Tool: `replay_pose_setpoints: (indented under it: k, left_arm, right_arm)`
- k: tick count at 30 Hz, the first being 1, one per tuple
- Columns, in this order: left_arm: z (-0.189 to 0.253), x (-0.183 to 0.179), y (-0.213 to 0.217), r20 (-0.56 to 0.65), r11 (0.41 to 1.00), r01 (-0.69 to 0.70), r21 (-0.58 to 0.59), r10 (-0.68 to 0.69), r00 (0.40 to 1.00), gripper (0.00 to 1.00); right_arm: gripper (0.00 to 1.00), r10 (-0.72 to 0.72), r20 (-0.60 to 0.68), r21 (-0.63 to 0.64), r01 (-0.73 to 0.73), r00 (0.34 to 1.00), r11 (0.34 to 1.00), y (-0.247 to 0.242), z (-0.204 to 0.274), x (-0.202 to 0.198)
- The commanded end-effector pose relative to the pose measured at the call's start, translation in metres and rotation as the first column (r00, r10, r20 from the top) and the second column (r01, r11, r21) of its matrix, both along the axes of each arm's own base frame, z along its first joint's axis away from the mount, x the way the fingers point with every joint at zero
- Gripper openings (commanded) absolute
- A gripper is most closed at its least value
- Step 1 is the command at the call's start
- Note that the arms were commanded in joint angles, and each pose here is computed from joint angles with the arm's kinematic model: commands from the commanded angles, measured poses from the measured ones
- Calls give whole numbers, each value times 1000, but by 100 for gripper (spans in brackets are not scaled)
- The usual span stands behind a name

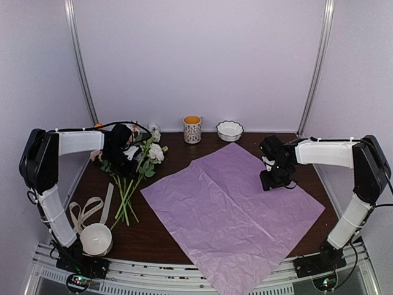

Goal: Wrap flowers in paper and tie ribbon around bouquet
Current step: Pick up the fake flower from the corner of the board.

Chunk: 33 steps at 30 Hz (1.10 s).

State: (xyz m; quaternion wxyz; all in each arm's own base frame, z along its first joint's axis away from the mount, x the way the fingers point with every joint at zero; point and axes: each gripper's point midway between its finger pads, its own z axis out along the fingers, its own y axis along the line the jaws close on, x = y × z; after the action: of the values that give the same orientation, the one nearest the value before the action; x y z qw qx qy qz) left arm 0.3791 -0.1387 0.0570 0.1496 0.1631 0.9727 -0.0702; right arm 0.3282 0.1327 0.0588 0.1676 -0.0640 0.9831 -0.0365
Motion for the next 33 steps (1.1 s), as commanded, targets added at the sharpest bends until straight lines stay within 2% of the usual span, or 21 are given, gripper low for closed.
replay_pose_setpoints:
  k: [1, 8, 9, 11, 13, 19, 24, 27, 29, 31, 33]
  left_arm:
    - [-8, -2, 14, -10, 997, -9, 73, 10, 1000, 19]
    - [-17, -4, 23, -22, 992, -13, 125, 16, 1000, 19]
    - [-19, -5, 23, -27, 992, -11, 128, 15, 1000, 16]
    - [-20, -7, 24, -29, 992, -5, 129, 9, 1000, 0]
    - [-17, -6, 23, -15, 993, -8, 121, 10, 1000, 0]
    - [26, 5, 23, 119, 995, -40, 92, 29, 993, 0]
    - [84, 10, 26, 278, 996, -59, 60, 40, 960, 0]
    - [130, 11, 19, 424, 999, -29, -27, 38, 905, 0]
    - [166, 8, 13, 538, 996, 10, -90, 40, 842, 0]
    - [215, -5, -3, 674, 977, 119, -175, 31, 738, 0]
    - [270, -33, -28, 799, 938, 274, -214, 7, 601, 0]
  right_arm:
    - [55, 14, 54, 23, -15, 998, 1000, 8, 23, 5]
    - [57, 38, 68, 35, -41, 997, 999, 15, 35, 7]
    - [57, 41, 72, 37, -43, 997, 998, 16, 37, 8]
    - [57, 47, 84, 42, -50, 995, 998, 19, 44, 9]
    - [57, 52, 96, 47, -57, 994, 997, 22, 51, 10]
    - [58, 49, 124, 41, -55, 991, 998, 20, 64, 8]
    - [58, 49, 141, 43, -55, 989, 998, 20, 73, 7]
    - [58, 62, 172, 54, -72, 983, 996, 25, 84, 9]
    - [58, 122, 239, 64, -141, 963, 988, 39, 100, 10]
    - [58, 211, 328, 92, -253, 921, 963, 67, 125, 6]
    - [59, 314, 422, 162, -412, 850, 897, 106, 155, -6]
